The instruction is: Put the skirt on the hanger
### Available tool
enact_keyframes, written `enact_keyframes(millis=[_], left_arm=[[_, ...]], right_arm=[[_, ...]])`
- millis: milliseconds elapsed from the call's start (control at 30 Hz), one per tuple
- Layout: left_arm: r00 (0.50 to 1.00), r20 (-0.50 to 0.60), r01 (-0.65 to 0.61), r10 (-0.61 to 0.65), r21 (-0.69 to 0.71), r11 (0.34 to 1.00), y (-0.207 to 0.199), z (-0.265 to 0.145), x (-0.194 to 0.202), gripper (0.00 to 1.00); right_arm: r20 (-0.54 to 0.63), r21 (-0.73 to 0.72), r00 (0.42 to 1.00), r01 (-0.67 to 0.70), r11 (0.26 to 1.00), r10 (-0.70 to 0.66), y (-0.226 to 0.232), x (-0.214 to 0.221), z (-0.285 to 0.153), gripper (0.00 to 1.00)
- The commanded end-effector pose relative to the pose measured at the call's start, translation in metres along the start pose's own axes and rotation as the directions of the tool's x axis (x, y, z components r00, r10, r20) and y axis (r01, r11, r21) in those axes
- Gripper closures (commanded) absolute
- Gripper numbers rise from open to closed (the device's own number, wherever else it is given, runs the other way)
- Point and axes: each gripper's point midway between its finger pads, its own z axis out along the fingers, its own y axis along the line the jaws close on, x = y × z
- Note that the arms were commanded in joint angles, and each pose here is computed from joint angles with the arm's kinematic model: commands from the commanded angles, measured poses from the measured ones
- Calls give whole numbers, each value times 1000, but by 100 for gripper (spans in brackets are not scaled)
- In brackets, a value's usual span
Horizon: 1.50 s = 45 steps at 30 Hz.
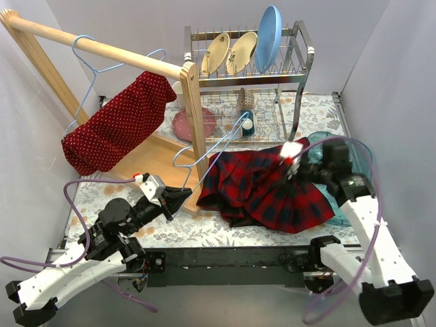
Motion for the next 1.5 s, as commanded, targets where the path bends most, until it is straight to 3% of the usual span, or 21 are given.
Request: enact_keyframes(millis=[0, 300, 433, 533, 600, 633, 700, 833, 967, 1133, 1267, 1333, 1400, 1433, 1467], left_arm=[[1000, 18, -10, 9, 25, 1000, -4, 2, -3, 100], [1000, 28, -10, 9, 24, 1000, -3, 0, -6, 100], [999, 34, -12, 11, 23, 1000, -3, -1, -7, 100], [999, 31, -13, 12, 23, 1000, -3, 0, -7, 100], [999, 31, -12, 11, 23, 1000, -3, 0, -7, 100], [999, 31, -12, 11, 23, 1000, -3, 0, -7, 100], [999, 31, -13, 12, 23, 1000, -3, -1, -7, 100], [999, 37, -13, 12, 20, 1000, -3, -1, -9, 100], [999, 38, -11, 11, 8, 1000, 0, -1, -9, 100], [997, 72, -4, 5, -10, 1000, 3, -6, -16, 100], [997, 81, 0, 1, -16, 1000, 4, -7, -17, 100], [997, 83, 0, 1, -18, 1000, 4, -7, -18, 100], [997, 79, 0, 2, -18, 1000, 4, -7, -18, 100], [997, 78, -2, 3, -17, 1000, 4, -7, -17, 100], [997, 74, -2, 3, -14, 1000, 4, -6, -16, 100]], right_arm=[[-11, 228, 999, -28, 973, 31, -91, 3, -31, 11], [-90, 165, 995, -20, 986, 35, -148, 39, 3, 11], [-152, 141, 985, -55, 988, 77, -153, 65, 15, 14], [-199, 93, 977, -55, 994, 73, -138, 79, 27, 28], [-199, 75, 979, -32, 997, 47, -132, 77, 30, 57], [-193, 58, 981, -28, 998, 39, -127, 71, 32, 86], [-109, 25, 994, 6, 1000, -3, -116, 39, 25, 99], [97, 50, 986, 131, 990, -135, -99, -53, -14, 99], [265, 128, 923, 255, 958, -281, -82, -162, -74, 99], [444, 85, 852, 269, 960, -278, -43, -225, -108, 99], [503, -52, 844, 246, 968, -187, -16, -213, -92, 99], [475, -168, 874, 197, 966, -96, 5, -181, -61, 99], [425, -231, 898, 228, 946, -112, 28, -147, -27, 99], [346, -283, 934, 192, 940, -86, 44, -103, -4, 99], [307, -272, 941, 231, 934, -143, 47, -80, 9, 99]])
